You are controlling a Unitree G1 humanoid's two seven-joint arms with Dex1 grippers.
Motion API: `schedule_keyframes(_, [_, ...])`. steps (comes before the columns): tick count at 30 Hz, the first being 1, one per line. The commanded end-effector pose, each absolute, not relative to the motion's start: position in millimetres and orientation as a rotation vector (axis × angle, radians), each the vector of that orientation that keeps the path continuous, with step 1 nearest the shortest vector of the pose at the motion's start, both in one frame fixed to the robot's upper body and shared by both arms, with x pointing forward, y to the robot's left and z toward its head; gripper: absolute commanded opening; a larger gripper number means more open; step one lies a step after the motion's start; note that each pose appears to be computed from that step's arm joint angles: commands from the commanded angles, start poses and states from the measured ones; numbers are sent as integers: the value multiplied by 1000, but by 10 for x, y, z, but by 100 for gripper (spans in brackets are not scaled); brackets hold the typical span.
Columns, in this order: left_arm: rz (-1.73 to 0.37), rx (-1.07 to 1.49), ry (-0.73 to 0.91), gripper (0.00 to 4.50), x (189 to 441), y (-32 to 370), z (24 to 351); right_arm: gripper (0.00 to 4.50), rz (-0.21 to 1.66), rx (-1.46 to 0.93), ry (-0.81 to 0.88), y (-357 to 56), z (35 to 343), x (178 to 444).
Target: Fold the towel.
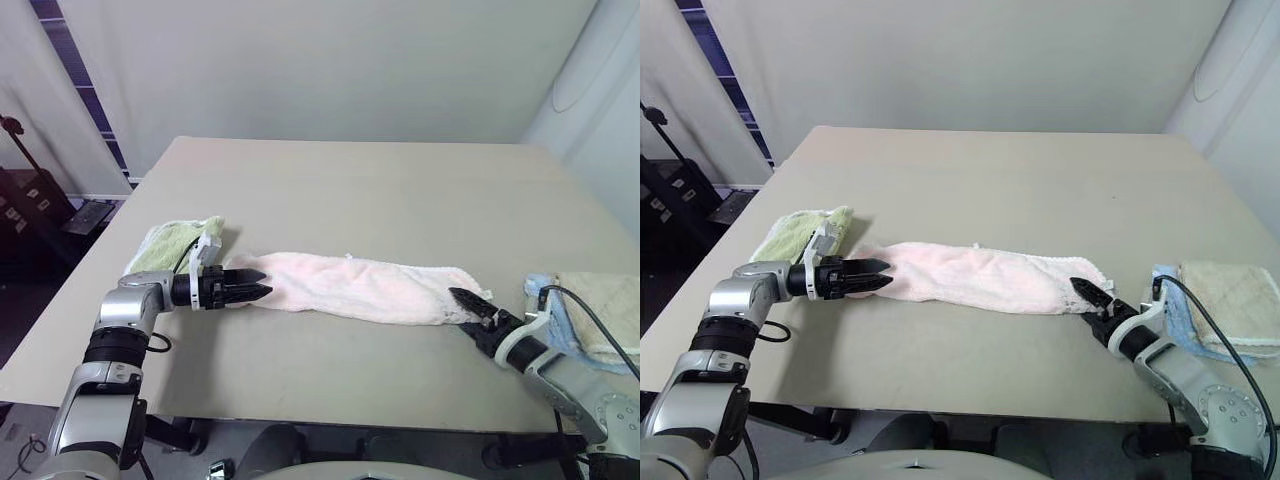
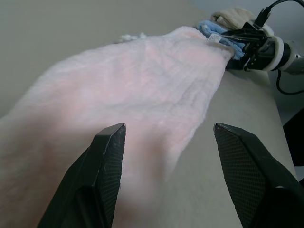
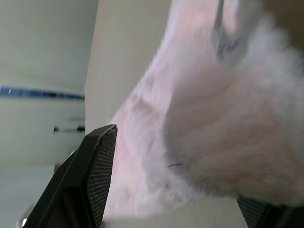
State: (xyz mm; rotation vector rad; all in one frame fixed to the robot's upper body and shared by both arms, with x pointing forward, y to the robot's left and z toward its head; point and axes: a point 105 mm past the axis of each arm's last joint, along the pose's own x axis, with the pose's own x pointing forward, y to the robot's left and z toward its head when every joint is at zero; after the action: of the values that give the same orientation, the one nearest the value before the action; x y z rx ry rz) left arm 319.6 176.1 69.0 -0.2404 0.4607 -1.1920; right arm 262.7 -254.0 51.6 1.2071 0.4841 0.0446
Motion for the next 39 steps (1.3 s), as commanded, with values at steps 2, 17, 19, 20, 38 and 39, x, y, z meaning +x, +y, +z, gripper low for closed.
schedule_keyframes(2, [-1191,-209,419,312,3263,1770,795,352,-9,1191,443,-2658,534,2660])
schedule_keyframes(17, [-1158,-206,404,312,3349,1824,835,2,15,1262,407,-2541,537,2591])
schedule_keyframes(19, [-1154,-202,403,312,3365,1819,831,2,14,1251,391,-2532,549,2573])
schedule_keyframes(20, [-1152,-200,403,312,3371,1818,826,2,11,1248,381,-2534,555,2569])
schedule_keyframes(38, [-1137,-195,390,312,3457,1816,851,2,548,356,260,-1709,1428,2521])
schedule_keyframes(39, [-1137,-195,391,312,3456,1813,847,2,578,341,262,-1625,1444,2535])
